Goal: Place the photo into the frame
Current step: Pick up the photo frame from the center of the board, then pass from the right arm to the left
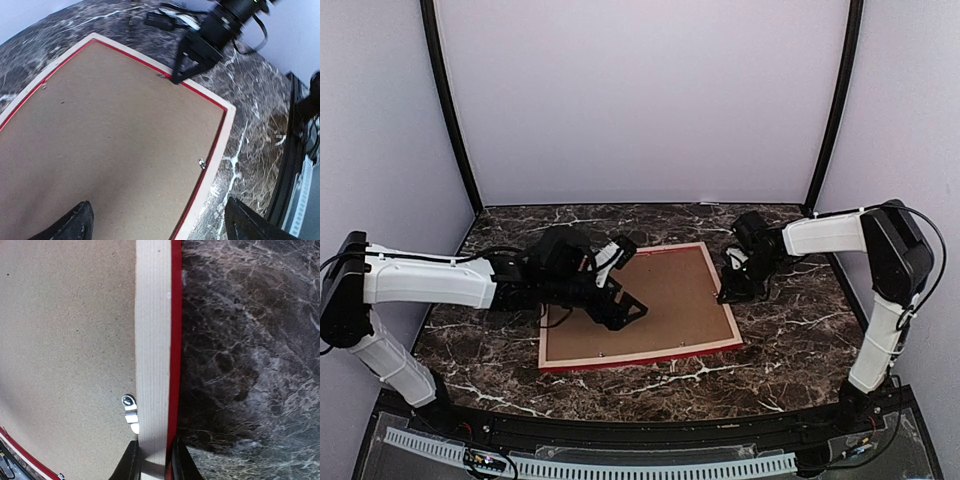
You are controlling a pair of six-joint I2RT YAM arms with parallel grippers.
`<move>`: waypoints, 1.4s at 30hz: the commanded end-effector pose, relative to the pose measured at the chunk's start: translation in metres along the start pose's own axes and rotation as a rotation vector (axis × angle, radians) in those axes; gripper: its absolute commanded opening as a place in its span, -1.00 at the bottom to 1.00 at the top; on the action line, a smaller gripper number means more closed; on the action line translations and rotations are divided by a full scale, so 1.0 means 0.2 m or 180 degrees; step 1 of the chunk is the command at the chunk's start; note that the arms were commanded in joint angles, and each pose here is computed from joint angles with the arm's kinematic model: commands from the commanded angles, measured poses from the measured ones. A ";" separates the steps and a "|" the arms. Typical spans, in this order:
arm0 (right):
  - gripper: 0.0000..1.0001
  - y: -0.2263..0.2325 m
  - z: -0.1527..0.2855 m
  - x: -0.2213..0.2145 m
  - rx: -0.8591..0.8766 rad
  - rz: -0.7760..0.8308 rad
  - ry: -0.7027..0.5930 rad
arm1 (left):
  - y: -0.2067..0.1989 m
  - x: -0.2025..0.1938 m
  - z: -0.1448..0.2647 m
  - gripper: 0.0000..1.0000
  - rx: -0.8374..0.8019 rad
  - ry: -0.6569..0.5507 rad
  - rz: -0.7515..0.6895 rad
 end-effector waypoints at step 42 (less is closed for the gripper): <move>-0.34 0.11 0.34 0.04 0.0758 -0.0048 0.0623 | -0.51 -0.14 -0.19 0.06 0.1532 0.0727 -0.3011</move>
Point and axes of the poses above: each gripper's point midway between its finger pads, its own z axis back along the fingers, its own y axis along the line the jaws close on, x = y × z, the point moved 9 cm from there along z, back along the fingers, and after that the axes turned 8 degrees about -z, right-handed, at the moved point
